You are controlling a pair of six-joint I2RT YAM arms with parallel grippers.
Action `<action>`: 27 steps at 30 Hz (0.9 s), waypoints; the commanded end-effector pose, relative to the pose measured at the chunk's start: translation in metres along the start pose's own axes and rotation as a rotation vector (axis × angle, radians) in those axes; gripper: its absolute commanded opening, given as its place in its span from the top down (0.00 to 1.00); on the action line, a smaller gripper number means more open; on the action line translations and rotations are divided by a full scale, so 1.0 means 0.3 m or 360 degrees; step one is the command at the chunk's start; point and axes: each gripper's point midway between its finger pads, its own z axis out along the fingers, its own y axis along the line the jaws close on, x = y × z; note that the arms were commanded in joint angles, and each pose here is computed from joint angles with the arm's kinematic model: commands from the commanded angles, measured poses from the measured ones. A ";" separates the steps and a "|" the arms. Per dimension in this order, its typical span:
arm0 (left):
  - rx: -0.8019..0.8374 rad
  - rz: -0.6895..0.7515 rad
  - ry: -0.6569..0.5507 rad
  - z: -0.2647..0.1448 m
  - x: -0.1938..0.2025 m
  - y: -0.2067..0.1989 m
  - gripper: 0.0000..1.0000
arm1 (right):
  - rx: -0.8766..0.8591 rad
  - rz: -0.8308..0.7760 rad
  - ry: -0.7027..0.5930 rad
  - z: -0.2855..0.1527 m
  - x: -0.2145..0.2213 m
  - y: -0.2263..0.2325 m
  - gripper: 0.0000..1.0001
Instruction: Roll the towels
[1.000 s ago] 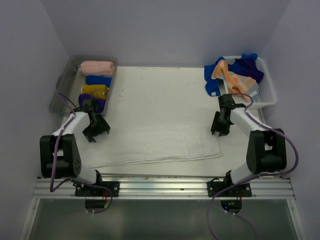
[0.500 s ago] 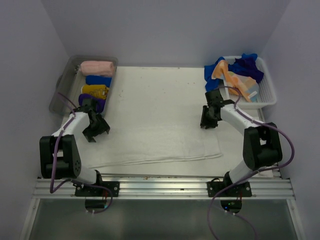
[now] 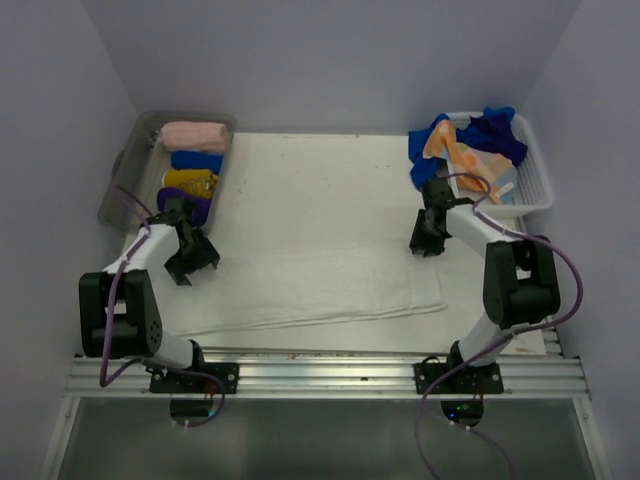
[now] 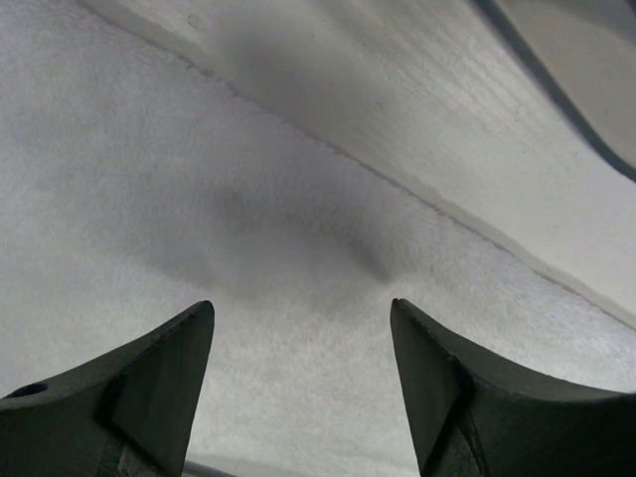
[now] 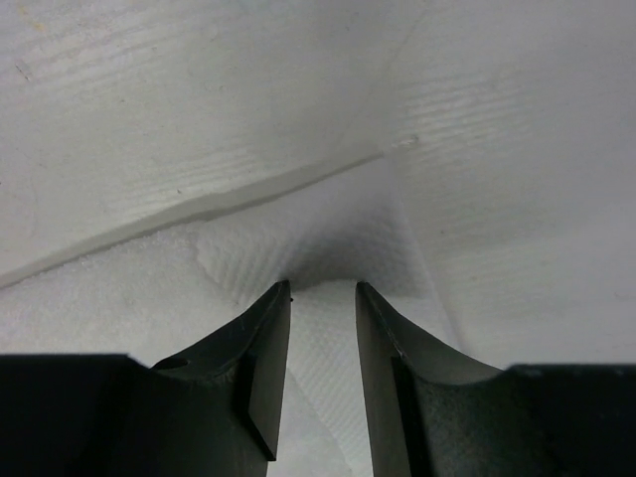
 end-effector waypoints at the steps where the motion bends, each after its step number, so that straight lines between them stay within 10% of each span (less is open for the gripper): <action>1: 0.0003 0.0017 -0.0066 -0.031 -0.029 0.003 0.24 | 0.0077 0.0036 -0.0145 -0.099 -0.041 -0.080 0.62; 15: 0.0002 0.0018 -0.0083 -0.040 -0.040 0.003 0.24 | 0.0084 0.0060 0.0221 0.027 0.198 -0.174 0.55; 27: 0.0005 0.0007 -0.0087 -0.044 -0.040 0.003 0.24 | -0.0033 0.0084 0.0084 -0.055 0.159 -0.143 0.42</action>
